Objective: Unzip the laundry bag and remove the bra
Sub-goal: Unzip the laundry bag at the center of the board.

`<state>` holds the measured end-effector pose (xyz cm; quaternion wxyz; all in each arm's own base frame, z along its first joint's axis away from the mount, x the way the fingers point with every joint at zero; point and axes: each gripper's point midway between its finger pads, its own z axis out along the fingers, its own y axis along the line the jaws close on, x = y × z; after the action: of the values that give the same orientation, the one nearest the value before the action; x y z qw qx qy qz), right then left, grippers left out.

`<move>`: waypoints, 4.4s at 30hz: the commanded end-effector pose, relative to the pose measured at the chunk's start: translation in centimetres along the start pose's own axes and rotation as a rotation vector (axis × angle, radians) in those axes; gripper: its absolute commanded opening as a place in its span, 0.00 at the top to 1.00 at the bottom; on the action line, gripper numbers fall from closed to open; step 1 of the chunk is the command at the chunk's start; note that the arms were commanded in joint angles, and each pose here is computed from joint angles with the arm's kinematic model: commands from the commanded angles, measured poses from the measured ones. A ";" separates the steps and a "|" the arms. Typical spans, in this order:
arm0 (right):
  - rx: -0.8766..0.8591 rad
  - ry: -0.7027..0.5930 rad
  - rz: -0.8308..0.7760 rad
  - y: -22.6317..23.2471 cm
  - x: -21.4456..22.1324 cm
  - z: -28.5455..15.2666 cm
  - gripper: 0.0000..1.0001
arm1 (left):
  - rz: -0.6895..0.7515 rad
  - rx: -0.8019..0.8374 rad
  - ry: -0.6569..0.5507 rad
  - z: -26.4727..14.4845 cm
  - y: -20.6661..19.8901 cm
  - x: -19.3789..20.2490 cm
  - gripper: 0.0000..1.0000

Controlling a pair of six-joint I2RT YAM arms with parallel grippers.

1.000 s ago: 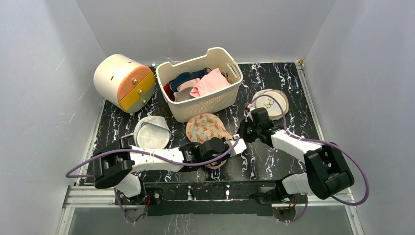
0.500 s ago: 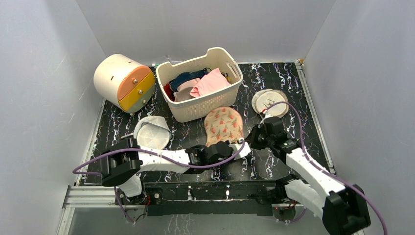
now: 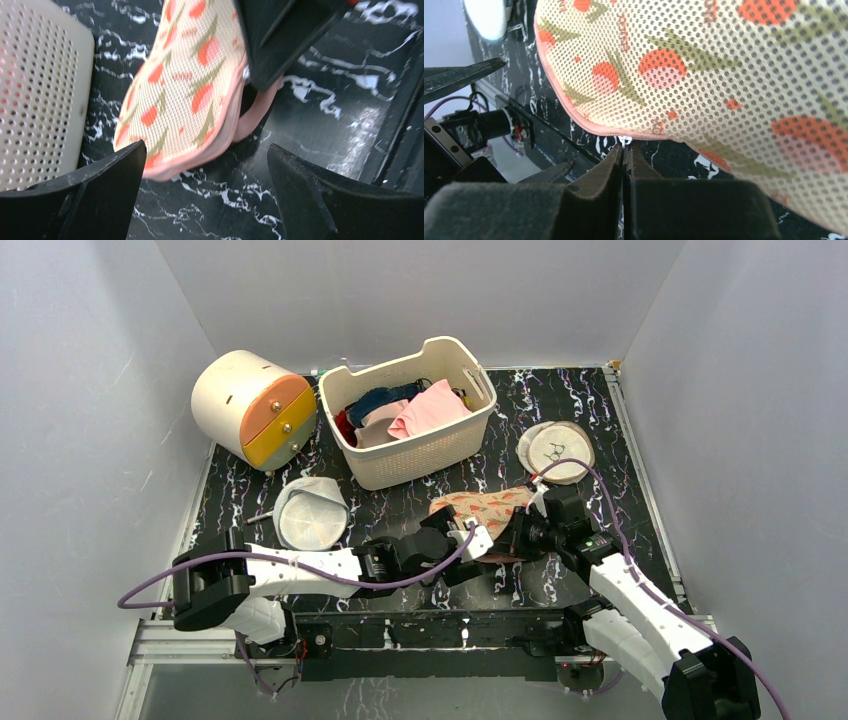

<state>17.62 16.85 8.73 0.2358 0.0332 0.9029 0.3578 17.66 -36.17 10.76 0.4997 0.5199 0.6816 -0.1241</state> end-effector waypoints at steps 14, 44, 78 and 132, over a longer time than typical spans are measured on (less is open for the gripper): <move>-0.226 0.024 -0.120 4.3 -0.4 -0.3 1.00 | 0.143 0.004 -0.057 2.4 -0.1 -1.6 0.35; 0.066 -0.155 -0.097 0.5 -4.6 -0.1 1.00 | 0.089 -0.184 -0.016 0.6 3.8 -0.4 1.00; -0.275 -0.024 -0.269 6.6 -2.9 -1.1 1.00 | 0.079 0.046 -0.099 0.1 0.3 -2.8 0.06; 0.366 -0.025 0.133 -1.0 -3.1 -4.5 1.00 | 0.074 -0.147 -0.064 0.0 5.7 -1.4 1.00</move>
<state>17.38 15.52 12.60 0.2002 0.0487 0.9348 0.2895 21.64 -35.15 11.11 0.5280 0.5281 0.6606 -0.0772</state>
